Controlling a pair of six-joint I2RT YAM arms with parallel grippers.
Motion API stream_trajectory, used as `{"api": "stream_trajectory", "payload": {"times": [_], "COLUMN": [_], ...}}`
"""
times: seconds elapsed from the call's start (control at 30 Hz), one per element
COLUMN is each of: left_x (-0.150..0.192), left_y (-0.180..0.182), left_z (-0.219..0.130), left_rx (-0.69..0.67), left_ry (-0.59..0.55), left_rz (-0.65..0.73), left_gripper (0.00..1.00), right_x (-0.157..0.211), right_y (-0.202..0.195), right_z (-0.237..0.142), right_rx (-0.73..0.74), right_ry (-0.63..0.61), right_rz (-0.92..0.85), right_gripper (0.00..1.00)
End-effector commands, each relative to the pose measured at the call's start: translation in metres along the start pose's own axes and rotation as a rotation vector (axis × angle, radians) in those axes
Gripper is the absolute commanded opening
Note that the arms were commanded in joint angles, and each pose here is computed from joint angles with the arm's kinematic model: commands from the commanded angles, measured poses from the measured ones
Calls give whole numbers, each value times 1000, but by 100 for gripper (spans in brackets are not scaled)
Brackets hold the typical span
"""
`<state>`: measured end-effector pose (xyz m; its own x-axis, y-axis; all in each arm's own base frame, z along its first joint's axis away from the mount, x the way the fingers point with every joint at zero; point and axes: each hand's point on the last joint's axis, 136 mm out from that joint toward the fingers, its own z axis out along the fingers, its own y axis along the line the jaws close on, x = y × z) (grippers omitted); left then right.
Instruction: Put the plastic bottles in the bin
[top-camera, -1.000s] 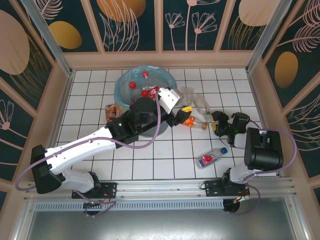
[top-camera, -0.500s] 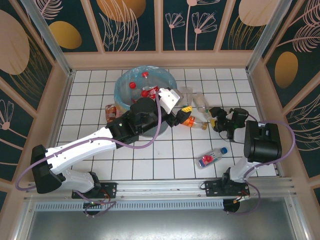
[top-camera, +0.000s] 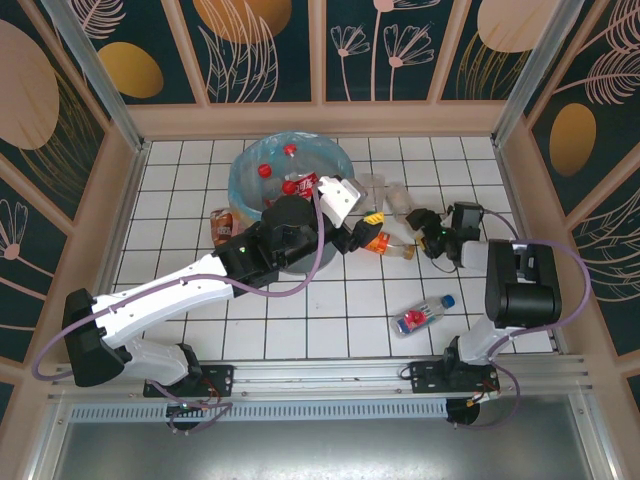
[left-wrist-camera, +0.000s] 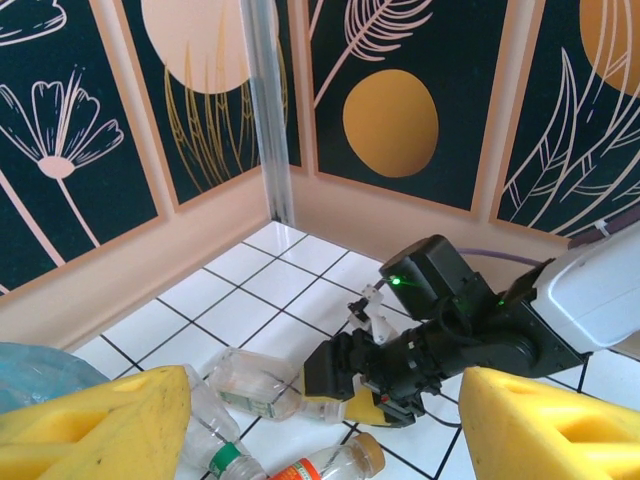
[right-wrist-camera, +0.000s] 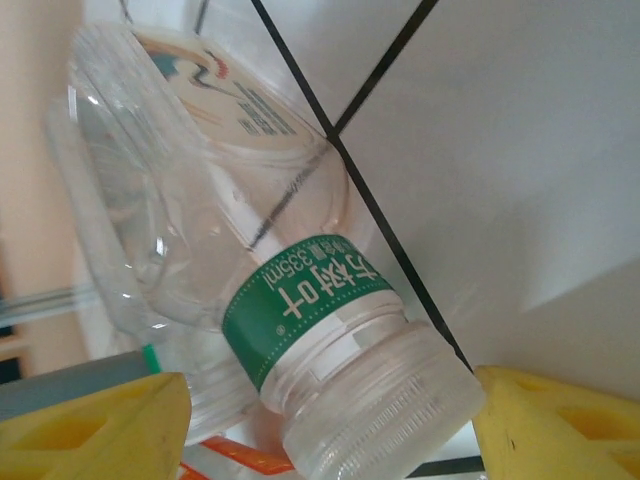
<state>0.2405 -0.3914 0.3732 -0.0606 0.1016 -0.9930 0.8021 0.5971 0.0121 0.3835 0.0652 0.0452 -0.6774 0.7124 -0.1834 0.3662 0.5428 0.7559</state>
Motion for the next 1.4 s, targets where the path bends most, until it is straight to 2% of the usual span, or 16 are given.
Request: {"api": "stream_trajectory", "payload": {"times": [0.0,0.23,0.43,0.7,0.8,1.2,1.37], "left_x": [1,-7,-6,-3,-1,7,8], "left_y": [1,4,8,8,9,11,11], "left_z": [-1,-7,-10,-12,-13,-13,-13], "left_rx": [-11,-25,-44,-46,-48,-61,-63], "left_ry": [-8,-29,-27,-18,-17,-1,6], "left_rz": [-13,-9,7,5,4,0,-3], "left_gripper": [71,71,72,72,72,72,73], "right_x": [-9,-25,-19,-17,-20,-55,-44], "right_y": [-37,-32,-13,-5,1,-9,3], "right_z": [-4,-8,13,25,26,31,42], "right_rx": [274,442,396,393,401,584,494], "right_ry": [-47,-71,27,91,90,66,118], "right_rz": [-132,-309,-443,-562,-611,-784,-848], "right_gripper": [76,82,81,80,81,81,76]}}
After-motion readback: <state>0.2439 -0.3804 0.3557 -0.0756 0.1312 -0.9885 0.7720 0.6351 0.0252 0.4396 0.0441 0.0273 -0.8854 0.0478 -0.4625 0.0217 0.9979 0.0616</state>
